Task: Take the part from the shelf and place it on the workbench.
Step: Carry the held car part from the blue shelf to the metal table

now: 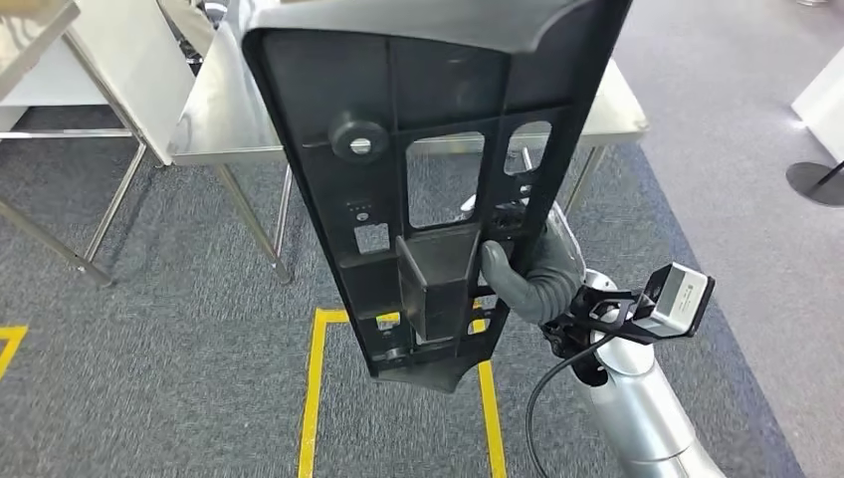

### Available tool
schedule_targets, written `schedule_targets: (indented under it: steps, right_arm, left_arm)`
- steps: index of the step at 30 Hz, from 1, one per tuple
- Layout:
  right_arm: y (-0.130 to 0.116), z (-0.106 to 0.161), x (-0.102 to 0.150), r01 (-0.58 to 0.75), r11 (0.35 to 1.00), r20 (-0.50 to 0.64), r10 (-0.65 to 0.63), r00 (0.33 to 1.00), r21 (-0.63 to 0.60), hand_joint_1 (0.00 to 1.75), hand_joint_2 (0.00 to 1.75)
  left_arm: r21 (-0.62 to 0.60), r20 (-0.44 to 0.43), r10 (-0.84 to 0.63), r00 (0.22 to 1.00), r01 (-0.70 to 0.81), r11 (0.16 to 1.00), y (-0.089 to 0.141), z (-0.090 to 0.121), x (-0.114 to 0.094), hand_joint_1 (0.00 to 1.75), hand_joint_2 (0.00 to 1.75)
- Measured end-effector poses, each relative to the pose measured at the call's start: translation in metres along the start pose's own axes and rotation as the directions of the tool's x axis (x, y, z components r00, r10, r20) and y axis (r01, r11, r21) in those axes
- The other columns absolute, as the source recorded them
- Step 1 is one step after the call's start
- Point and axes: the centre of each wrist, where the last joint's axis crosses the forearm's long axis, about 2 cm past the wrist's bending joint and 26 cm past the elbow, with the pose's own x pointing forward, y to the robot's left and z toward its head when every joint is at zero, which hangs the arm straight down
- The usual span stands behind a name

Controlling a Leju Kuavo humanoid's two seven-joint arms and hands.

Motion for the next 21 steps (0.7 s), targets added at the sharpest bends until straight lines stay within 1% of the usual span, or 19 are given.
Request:
schedule_targets:
  steps: [3,14,21]
  right_arm:
    - [-0.0041,-0.006,0.001,-0.003,1.0,-0.004,0.003,1.0,0.004,1.75,1.75]
    - [-0.0064,-0.0046,-0.0032,0.006,1.0,-0.034,-0.006,0.999,0.007,1.75,1.75]
    - [-0.0074,-0.0054,-0.0038,0.01,1.0,-0.032,-0.01,0.999,0.011,1.75,1.75]
  left_arm:
    - [-0.004,-0.001,0.003,1.0,-0.003,1.0,-0.0028,-0.0008,0.0024,0.0,1.75]
    - [0.002,-0.004,0.018,1.0,-0.018,1.0,-0.0077,0.0002,0.0019,0.0,1.75]
    - [0.002,-0.002,0.022,1.0,-0.022,1.0,-0.0083,0.0001,0.0022,0.0,1.75]
